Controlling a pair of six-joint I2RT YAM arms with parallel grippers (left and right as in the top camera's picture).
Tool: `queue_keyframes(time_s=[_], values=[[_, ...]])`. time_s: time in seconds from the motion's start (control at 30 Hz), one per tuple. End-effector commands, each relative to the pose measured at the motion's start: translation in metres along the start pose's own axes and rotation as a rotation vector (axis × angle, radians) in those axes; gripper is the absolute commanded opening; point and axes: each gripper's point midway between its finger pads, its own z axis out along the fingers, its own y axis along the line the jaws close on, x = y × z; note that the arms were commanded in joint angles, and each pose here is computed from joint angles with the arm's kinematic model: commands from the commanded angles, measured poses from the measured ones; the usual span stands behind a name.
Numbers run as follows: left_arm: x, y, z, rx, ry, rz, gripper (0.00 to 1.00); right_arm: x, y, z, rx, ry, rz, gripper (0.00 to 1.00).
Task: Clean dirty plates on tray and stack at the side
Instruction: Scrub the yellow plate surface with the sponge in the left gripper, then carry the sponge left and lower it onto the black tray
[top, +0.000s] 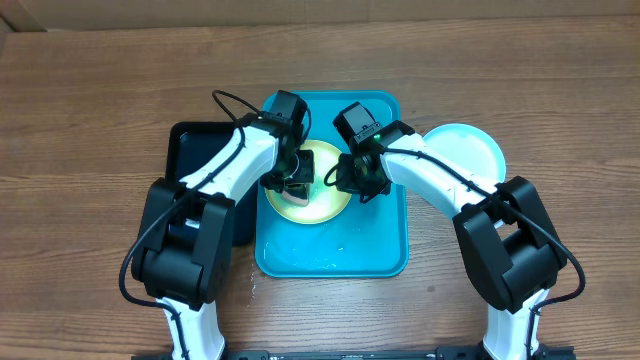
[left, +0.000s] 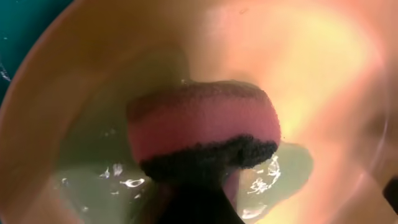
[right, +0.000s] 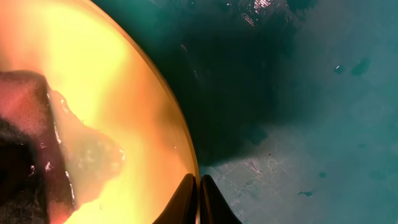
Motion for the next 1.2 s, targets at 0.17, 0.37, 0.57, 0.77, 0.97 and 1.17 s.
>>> queue_keyframes(time_s=[0.17, 0.37, 0.57, 0.77, 0.97, 1.17], values=[[0.015, -0.044, -0.011, 0.268, 0.091, 0.084, 0.04, 0.000, 0.001, 0.001, 0.005, -0.007, -0.011, 0.04], [-0.007, -0.047, -0.094, 0.400, -0.067, 0.072, 0.04, 0.000, 0.001, 0.001, 0.005, -0.006, -0.011, 0.04], [-0.005, 0.004, -0.156, 0.251, -0.216, -0.005, 0.04, -0.002, -0.001, 0.001, 0.020, -0.019, -0.010, 0.04], [0.025, 0.071, -0.173, -0.091, -0.200, -0.113, 0.04, -0.003, -0.002, 0.001, 0.024, -0.023, -0.010, 0.04], [0.046, 0.105, -0.167, -0.275, -0.139, -0.163, 0.04, -0.002, -0.002, 0.001, 0.024, -0.023, -0.010, 0.04], [0.049, 0.122, -0.164, -0.368, -0.150, -0.210, 0.04, -0.002, -0.002, 0.001, 0.024, -0.022, -0.010, 0.04]])
